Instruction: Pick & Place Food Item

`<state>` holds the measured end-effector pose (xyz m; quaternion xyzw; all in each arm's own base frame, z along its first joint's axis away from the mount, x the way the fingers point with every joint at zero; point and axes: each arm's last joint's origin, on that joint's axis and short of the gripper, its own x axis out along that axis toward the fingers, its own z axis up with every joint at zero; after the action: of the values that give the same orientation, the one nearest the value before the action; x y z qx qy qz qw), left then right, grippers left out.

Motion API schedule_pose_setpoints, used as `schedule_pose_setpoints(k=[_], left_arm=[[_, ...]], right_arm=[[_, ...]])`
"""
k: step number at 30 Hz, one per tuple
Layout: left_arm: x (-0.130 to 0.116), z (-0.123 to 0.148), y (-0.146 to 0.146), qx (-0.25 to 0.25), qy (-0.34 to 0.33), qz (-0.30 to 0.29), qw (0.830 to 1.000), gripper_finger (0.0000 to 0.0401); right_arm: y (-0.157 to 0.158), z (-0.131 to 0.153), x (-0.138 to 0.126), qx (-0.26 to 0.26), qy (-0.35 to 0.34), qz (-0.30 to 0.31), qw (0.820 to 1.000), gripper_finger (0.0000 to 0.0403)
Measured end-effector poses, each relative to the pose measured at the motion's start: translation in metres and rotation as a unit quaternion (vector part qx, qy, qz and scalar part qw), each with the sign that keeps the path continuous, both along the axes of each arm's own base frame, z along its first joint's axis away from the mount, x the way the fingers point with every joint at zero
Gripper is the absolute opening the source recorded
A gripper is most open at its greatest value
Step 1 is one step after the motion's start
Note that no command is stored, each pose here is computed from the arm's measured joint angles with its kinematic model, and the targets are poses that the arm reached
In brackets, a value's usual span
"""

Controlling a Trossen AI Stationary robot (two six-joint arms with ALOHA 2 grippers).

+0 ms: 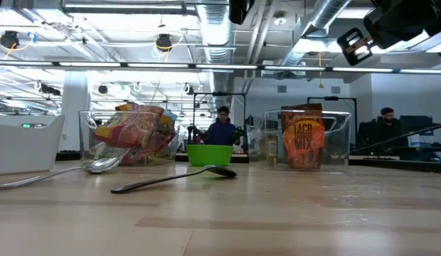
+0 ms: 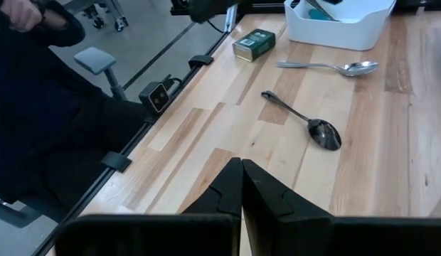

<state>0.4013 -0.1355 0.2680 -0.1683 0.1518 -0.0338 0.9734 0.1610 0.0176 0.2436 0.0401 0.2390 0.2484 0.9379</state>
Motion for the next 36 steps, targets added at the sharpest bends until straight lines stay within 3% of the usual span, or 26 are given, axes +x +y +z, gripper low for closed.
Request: schedule_pose_setpoints(k=[25,36], left_arm=[[0.033,-0.048,-0.009,-0.017,-0.062,-0.045,0.997,0.0002],[0.06,-0.068,-0.022,-0.023,-0.046,-0.095,0.994,0.0002]], right_arm=[[-0.001,0.0,0.0,-0.004,0.0,-0.008,1.0,0.0],[-0.001,0.0,0.0,-0.004,0.0,-0.009,1.0,0.0]])
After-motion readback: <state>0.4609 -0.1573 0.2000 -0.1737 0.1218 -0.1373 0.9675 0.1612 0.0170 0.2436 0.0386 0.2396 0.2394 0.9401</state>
